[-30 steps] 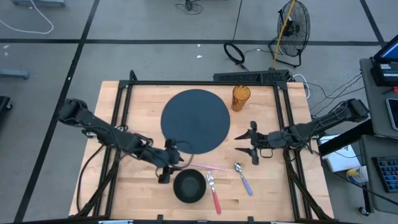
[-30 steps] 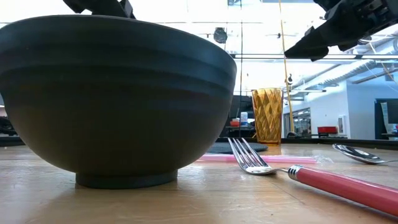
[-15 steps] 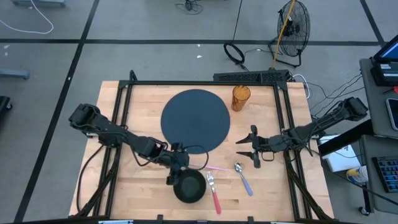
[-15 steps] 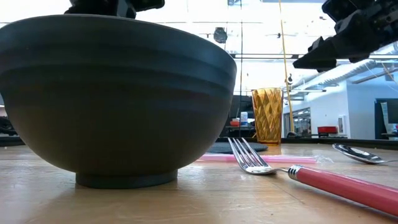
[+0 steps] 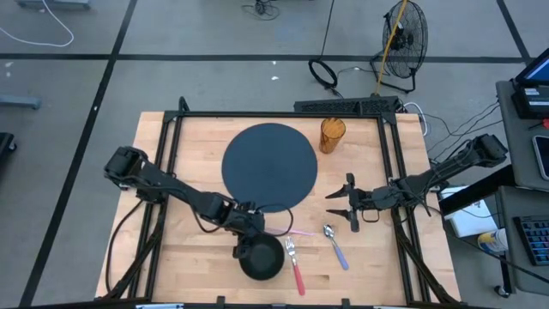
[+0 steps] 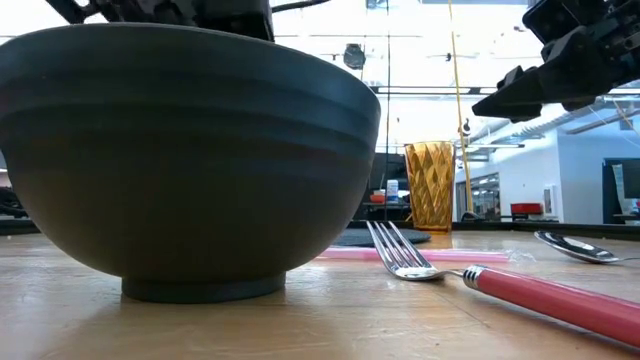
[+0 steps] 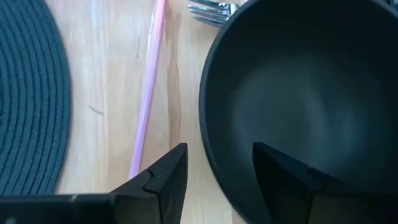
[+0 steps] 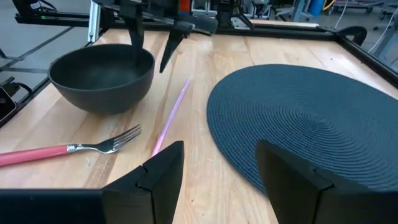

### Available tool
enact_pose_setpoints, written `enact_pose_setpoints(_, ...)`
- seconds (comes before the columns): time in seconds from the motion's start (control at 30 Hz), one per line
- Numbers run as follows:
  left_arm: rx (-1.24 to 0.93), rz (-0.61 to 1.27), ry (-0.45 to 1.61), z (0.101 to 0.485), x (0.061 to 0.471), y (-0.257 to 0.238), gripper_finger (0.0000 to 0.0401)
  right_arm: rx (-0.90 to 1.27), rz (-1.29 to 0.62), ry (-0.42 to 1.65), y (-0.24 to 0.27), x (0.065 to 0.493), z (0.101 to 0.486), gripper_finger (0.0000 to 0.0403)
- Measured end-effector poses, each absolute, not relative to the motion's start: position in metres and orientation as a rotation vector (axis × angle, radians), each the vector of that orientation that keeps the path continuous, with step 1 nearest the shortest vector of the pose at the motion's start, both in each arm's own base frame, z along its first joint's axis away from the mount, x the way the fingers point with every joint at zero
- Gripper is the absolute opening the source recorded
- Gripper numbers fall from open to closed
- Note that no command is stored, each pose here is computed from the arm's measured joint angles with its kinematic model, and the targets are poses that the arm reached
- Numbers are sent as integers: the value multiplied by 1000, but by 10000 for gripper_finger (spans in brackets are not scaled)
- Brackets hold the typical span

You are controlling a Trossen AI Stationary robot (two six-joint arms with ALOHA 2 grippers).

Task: Pick & Place Utensil
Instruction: Put the black bowl on the placemat

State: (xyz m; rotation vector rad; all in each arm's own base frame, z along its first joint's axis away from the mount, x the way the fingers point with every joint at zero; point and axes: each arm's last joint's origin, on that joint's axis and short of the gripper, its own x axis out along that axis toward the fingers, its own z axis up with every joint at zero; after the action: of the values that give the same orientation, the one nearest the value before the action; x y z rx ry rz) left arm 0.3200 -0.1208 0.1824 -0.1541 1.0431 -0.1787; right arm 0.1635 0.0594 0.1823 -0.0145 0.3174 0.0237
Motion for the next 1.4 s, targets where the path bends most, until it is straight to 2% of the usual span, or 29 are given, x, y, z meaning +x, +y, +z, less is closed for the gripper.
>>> enact_pose_setpoints(0.3, -156, -159, 1051, 182, 319, -120, 177, -18, 25, 307, 60, 164, 183, 196)
enact_pose_setpoints(0.57, -163, -167, 1062, 182, 319, -120, 72, -42, 33, 276, 60, 165, 186, 196)
enact_pose_setpoints(0.73, -155, -187, 1061, 182, 319, -121, 35, -45, 33, 275, 60, 165, 186, 196)
enact_pose_setpoints(1.03, -146, -200, 1059, 182, 319, -121, 16, -45, 33, 275, 60, 165, 186, 196)
enact_pose_setpoints(1.4, -148, -182, 1062, 182, 320, -116, 12, -46, 33, 275, 60, 165, 186, 196)
